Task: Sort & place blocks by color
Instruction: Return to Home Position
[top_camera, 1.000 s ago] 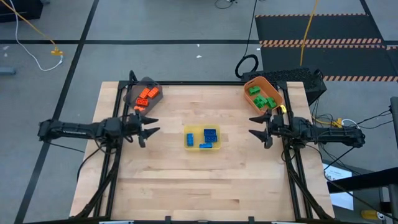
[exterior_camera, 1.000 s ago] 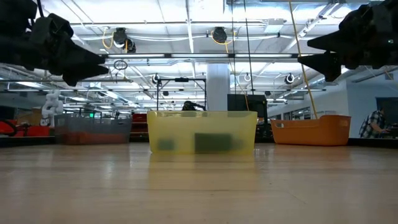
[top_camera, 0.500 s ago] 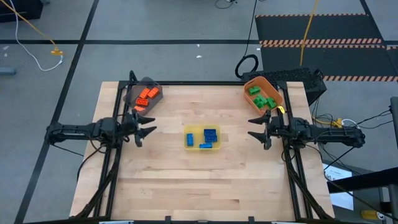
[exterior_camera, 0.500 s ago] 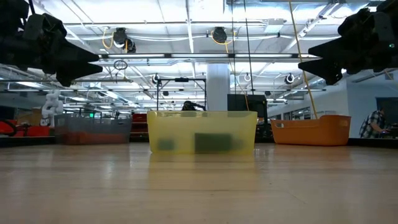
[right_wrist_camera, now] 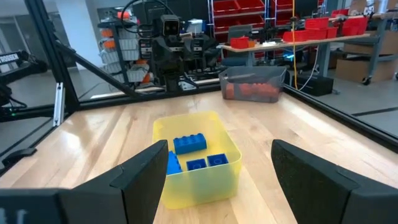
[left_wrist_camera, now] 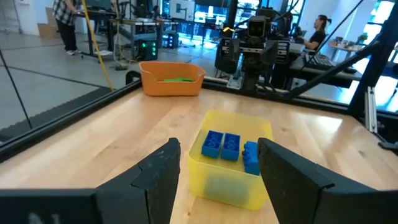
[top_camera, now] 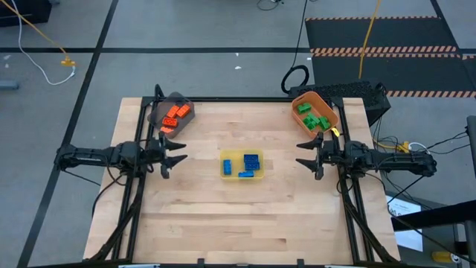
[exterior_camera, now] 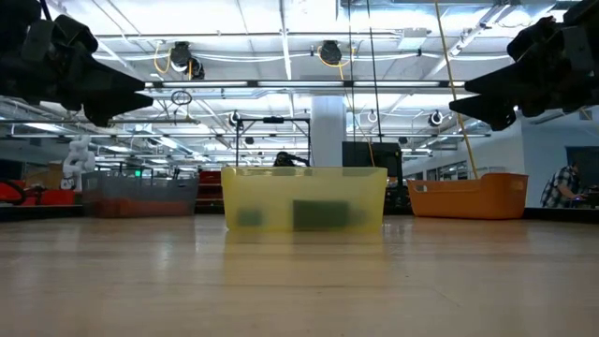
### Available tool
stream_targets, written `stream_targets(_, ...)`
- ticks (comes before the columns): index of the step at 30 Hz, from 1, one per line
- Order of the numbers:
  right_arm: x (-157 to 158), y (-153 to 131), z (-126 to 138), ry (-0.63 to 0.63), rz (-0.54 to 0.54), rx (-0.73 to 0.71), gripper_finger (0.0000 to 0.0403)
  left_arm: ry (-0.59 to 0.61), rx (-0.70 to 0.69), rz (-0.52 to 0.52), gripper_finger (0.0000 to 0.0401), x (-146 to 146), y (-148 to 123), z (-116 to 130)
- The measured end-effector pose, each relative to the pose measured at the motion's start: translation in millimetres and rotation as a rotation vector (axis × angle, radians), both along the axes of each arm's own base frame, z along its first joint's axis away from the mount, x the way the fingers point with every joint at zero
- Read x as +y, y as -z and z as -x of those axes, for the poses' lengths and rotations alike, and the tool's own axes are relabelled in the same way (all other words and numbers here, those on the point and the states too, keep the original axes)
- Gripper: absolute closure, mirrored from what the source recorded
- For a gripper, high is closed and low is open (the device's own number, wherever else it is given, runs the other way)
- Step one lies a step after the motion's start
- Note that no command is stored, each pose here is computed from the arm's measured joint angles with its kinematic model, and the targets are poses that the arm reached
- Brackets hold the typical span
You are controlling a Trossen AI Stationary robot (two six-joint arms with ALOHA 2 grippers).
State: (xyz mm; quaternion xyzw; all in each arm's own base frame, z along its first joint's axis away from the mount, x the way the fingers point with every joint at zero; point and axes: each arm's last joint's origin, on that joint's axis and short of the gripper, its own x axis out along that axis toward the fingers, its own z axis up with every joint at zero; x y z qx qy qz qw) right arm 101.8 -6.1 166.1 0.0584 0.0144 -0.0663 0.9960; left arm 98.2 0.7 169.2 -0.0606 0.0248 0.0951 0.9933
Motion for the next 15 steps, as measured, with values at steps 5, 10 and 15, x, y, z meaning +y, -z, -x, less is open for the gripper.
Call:
stream_targets(5, 0.0, 0.3, -0.2, 0.000, 0.010, -0.004, 0.0124, 0.000, 0.004, -0.020, 0.0190, 0.0, 0.0, 0.0)
stream_targets(10, 0.0, 1.6, -0.6, 0.000, 0.006, 0.008, 0.0136, -0.008, 0.005, -0.022, 0.0190, 0.3, 0.1, 0.0)
stream_targets(15, -0.1, -0.5, -0.7, 0.002, 0.016, -0.013, 0.0162, -0.017, 0.023, 0.018, 0.0190, 0.3, 2.1, -1.7)
